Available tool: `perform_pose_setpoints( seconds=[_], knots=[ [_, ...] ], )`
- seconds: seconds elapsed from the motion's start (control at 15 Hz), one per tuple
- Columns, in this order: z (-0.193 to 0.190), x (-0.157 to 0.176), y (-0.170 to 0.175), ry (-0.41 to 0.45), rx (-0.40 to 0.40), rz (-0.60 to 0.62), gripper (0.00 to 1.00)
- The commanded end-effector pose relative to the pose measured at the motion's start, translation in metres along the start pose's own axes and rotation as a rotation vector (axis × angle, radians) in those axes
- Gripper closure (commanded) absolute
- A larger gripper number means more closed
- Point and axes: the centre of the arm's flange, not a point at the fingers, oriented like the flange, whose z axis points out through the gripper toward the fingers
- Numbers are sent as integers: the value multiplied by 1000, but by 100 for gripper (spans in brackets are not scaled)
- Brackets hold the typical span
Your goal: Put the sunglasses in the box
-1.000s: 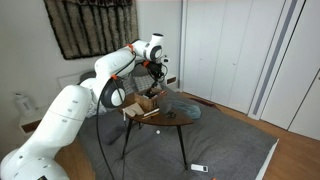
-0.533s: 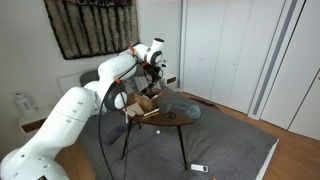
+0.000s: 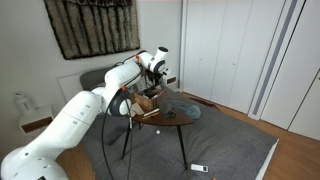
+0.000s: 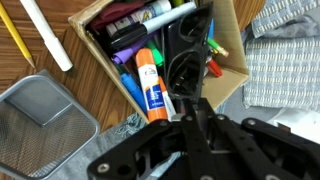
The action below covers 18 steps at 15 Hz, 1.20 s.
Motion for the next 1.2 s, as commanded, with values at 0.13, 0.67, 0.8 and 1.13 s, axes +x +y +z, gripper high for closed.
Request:
perform_pose_setpoints(
  seconds=[0.13, 0.67, 0.8, 1.13],
  knots=[
    [22, 57, -19, -4, 106, 236, 94],
    [52, 66, -17, -7, 152, 424, 94],
    [57, 68, -16, 3, 154, 463, 94],
    [64, 71, -8, 26, 163, 512, 68]
  ],
)
